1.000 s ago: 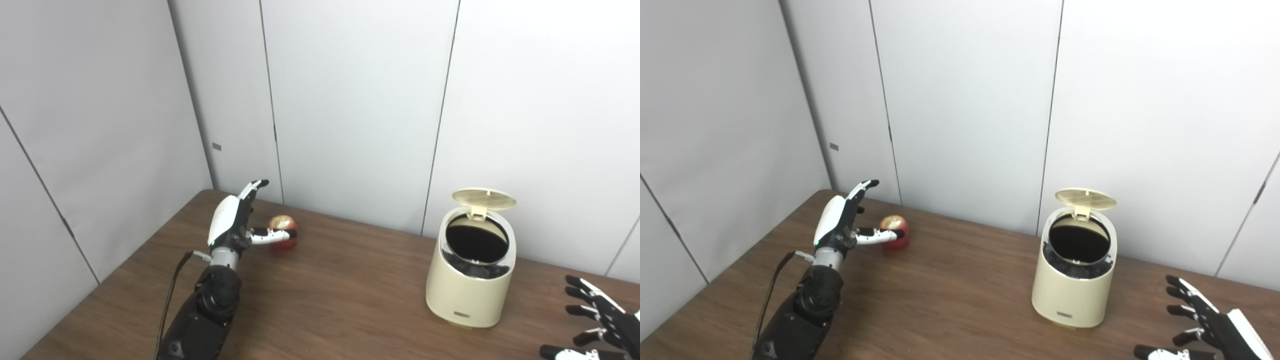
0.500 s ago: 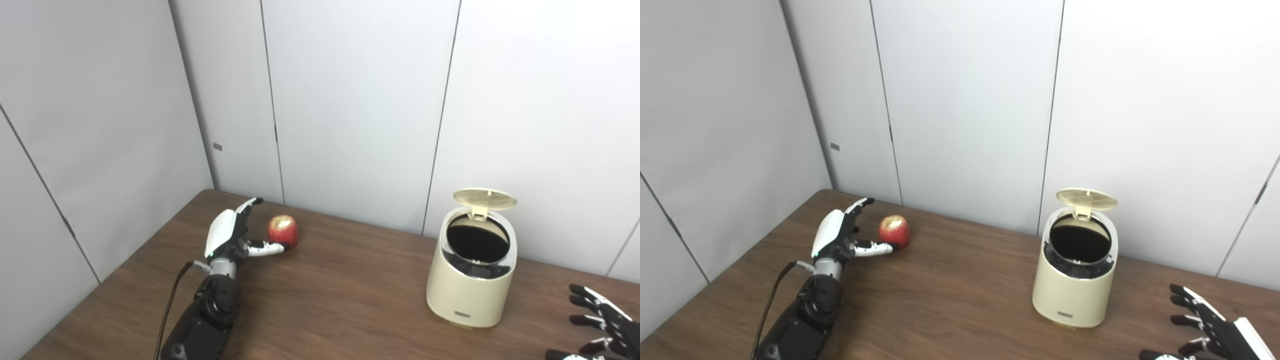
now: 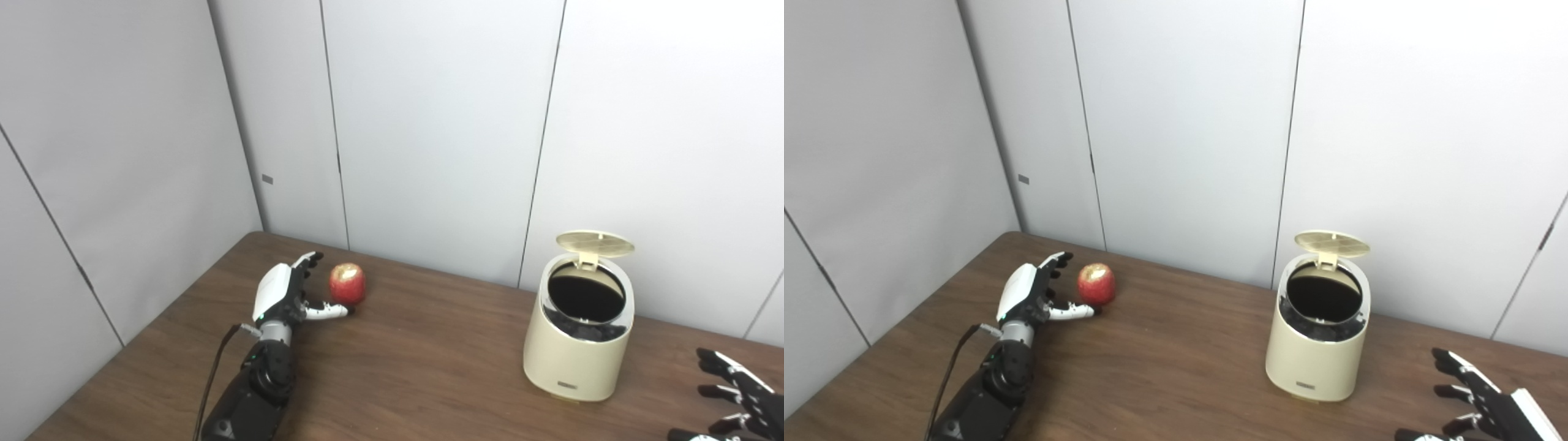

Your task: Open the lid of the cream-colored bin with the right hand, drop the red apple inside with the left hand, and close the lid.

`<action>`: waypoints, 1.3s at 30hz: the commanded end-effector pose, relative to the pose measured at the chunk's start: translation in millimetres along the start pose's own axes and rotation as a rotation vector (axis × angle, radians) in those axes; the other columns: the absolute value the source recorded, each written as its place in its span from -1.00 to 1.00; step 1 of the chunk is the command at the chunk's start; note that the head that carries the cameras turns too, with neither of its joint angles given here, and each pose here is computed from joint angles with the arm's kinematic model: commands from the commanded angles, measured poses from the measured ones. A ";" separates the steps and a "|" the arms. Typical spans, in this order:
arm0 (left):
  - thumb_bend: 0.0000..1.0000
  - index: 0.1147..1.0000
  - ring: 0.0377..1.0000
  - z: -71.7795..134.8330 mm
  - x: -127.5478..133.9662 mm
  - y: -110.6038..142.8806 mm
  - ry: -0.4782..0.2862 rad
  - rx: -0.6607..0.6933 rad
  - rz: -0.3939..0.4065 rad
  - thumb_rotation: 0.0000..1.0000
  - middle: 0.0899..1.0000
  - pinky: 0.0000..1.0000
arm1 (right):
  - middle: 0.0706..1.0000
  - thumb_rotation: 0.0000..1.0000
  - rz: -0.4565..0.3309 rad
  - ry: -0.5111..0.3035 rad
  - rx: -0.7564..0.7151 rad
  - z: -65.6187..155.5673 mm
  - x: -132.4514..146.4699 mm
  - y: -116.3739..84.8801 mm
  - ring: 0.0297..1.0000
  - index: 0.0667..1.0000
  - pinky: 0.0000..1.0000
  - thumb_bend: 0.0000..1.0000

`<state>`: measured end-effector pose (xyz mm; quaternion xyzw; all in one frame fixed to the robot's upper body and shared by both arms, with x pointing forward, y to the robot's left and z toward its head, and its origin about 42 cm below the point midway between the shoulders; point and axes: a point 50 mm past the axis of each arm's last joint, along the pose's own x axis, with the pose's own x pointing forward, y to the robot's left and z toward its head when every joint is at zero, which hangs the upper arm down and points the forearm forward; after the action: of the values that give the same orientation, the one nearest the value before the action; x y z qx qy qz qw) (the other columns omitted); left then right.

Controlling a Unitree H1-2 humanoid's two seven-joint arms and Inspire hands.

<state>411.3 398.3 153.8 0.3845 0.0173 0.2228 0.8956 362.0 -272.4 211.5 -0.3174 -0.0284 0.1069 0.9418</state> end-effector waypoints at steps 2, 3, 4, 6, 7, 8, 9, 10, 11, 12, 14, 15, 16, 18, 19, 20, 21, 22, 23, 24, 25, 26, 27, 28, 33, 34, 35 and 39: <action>0.91 0.67 0.53 23.3 18.2 10.6 -0.089 -0.009 0.041 -0.63 0.56 0.26 | 0.81 -0.38 -0.034 -0.063 -0.029 15.0 0.5 -14.9 0.61 0.78 0.08 0.54; 0.91 0.68 0.54 24.0 18.2 9.4 -0.092 -0.007 0.035 -0.63 0.56 0.30 | 0.81 -0.38 -0.035 -0.065 -0.026 14.5 0.6 -14.6 0.62 0.78 0.10 0.54; 0.90 0.68 0.55 24.3 18.3 8.9 -0.093 -0.005 0.031 -0.62 0.55 0.33 | 0.81 -0.38 -0.035 -0.067 -0.023 14.3 0.6 -14.5 0.62 0.78 0.10 0.54; 0.91 0.68 0.56 25.6 18.6 6.1 -0.098 -0.005 0.030 -0.59 0.54 0.37 | 0.81 -0.36 -0.036 -0.072 -0.032 12.2 1.1 -15.1 0.62 0.78 0.11 0.54; 0.92 0.68 0.56 26.0 18.7 4.9 -0.098 -0.007 0.028 -0.58 0.54 0.40 | 0.81 -0.34 -0.035 -0.072 -0.036 11.7 1.2 -15.5 0.62 0.79 0.13 0.54; 0.91 0.69 0.57 26.6 18.9 3.7 -0.097 -0.011 0.026 -0.59 0.55 0.42 | 0.81 -0.32 -0.034 -0.071 -0.036 11.3 1.2 -16.0 0.62 0.79 0.13 0.55; 0.91 0.69 0.58 27.0 19.1 2.6 -0.096 -0.015 0.025 -0.60 0.55 0.45 | 0.81 -0.31 -0.032 -0.070 -0.035 10.9 1.2 -16.4 0.62 0.79 0.14 0.55; 0.91 0.68 0.59 27.5 19.1 1.5 -0.095 -0.018 0.025 -0.62 0.56 0.46 | 0.81 -0.30 -0.033 -0.068 -0.034 10.9 0.9 -16.8 0.63 0.79 0.15 0.55; 0.91 0.69 0.60 27.8 19.1 0.5 -0.097 -0.020 0.024 -0.62 0.56 0.46 | 0.81 -0.30 -0.034 -0.067 -0.033 10.8 0.7 -17.0 0.63 0.79 0.16 0.55; 0.91 0.69 0.60 27.7 19.1 -0.5 -0.098 -0.022 0.023 -0.62 0.56 0.45 | 0.81 -0.30 -0.034 -0.066 -0.032 10.9 0.2 -17.3 0.63 0.79 0.16 0.55; 0.93 0.68 0.61 27.2 19.2 -2.8 -0.096 -0.034 0.022 -0.63 0.56 0.44 | 0.81 -0.32 -0.034 -0.070 -0.032 11.0 -0.5 -18.0 0.64 0.79 0.15 0.53; 0.93 0.68 0.62 27.2 19.0 -3.8 -0.096 -0.037 0.022 -0.65 0.57 0.46 | 0.82 -0.34 -0.034 -0.069 -0.031 11.4 -1.2 -18.4 0.65 0.80 0.14 0.52; 0.93 0.67 0.62 27.1 18.9 -4.6 -0.099 -0.039 0.024 -0.66 0.57 0.49 | 0.82 -0.35 -0.033 -0.068 -0.031 11.6 -1.9 -18.8 0.65 0.80 0.13 0.51; 0.93 0.66 0.62 26.8 18.3 -6.2 -0.099 -0.038 0.027 -0.68 0.57 0.47 | 0.83 -0.36 -0.033 -0.069 -0.033 11.2 -2.8 -19.5 0.65 0.80 0.11 0.49; 0.92 0.66 0.62 26.6 18.3 -6.7 -0.099 -0.037 0.028 -0.69 0.58 0.46 | 0.83 -0.37 -0.033 -0.070 -0.033 10.9 -3.0 -19.7 0.65 0.80 0.12 0.48; 0.92 0.65 0.62 25.3 18.4 -7.4 -0.097 -0.038 0.027 -0.69 0.58 0.45 | 0.83 -0.37 -0.034 -0.070 -0.035 10.0 -3.3 -19.9 0.65 0.80 0.12 0.48; 0.92 0.66 0.63 24.1 18.7 -7.9 -0.095 -0.037 0.026 -0.68 0.59 0.48 | 0.83 -0.36 -0.034 -0.070 -0.036 9.3 -3.6 -20.2 0.65 0.80 0.11 0.48; 0.92 0.66 0.64 23.3 18.9 -8.3 -0.095 -0.038 0.026 -0.68 0.60 0.52 | 0.83 -0.36 -0.035 -0.070 -0.038 8.9 -3.8 -20.3 0.65 0.80 0.11 0.48; 0.92 0.66 0.64 22.4 19.2 -8.8 -0.091 -0.036 0.026 -0.67 0.60 0.53 | 0.83 -0.36 -0.035 -0.067 -0.040 8.9 -4.2 -20.4 0.65 0.80 0.11 0.48; 0.92 0.66 0.65 21.7 19.5 -9.4 -0.088 -0.039 0.026 -0.67 0.60 0.56 | 0.82 -0.36 -0.035 -0.061 -0.042 9.3 -4.7 -20.4 0.65 0.80 0.13 0.48; 0.92 0.66 0.65 21.0 19.6 -9.8 -0.085 -0.042 0.027 -0.68 0.60 0.56 | 0.82 -0.36 -0.035 -0.059 -0.041 9.9 -5.6 -20.5 0.66 0.80 0.16 0.47; 0.93 0.66 0.65 20.5 19.8 -10.1 -0.079 -0.046 0.027 -0.68 0.60 0.54 | 0.82 -0.36 -0.036 -0.058 -0.042 10.1 -6.2 -20.7 0.66 0.80 0.19 0.47; 0.93 0.66 0.65 19.9 19.9 -10.3 -0.074 -0.056 0.025 -0.68 0.61 0.53 | 0.82 -0.37 -0.037 -0.059 -0.043 9.5 -6.7 -20.8 0.66 0.80 0.19 0.47; 0.92 0.66 0.65 19.3 19.9 -10.7 -0.074 -0.065 0.025 -0.69 0.62 0.50 | 0.82 -0.36 -0.037 -0.059 -0.043 9.1 -7.1 -20.9 0.66 0.80 0.19 0.47; 0.86 0.52 0.45 16.2 19.8 -14.3 -0.072 -0.128 0.055 -0.87 0.42 0.25 | 0.83 -0.40 -0.040 -0.048 -0.031 10.8 -9.8 -21.0 0.67 0.80 0.18 0.47; 0.84 0.45 0.35 16.0 20.1 -15.1 -0.077 -0.130 0.067 -0.90 0.32 0.19 | 0.83 -0.40 -0.040 -0.046 -0.026 11.2 -10.4 -21.0 0.67 0.79 0.18 0.47; 0.80 0.36 0.22 15.7 20.6 -15.8 -0.080 -0.140 0.078 -0.96 0.19 0.09 | 0.83 -0.42 -0.040 -0.043 -0.021 10.9 -10.9 -21.3 0.67 0.79 0.19 0.46; 0.14 0.04 -0.11 14.9 22.7 -19.9 -0.083 -0.186 0.131 -1.00 -0.16 -0.21 | 0.83 -0.40 -0.036 -0.040 -0.025 9.8 -12.6 -23.1 0.69 0.80 0.21 0.47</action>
<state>431.0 387.9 136.1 0.3218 -0.0273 0.2495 0.9129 351.2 -284.0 211.2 -0.3195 -0.0173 0.1039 0.9417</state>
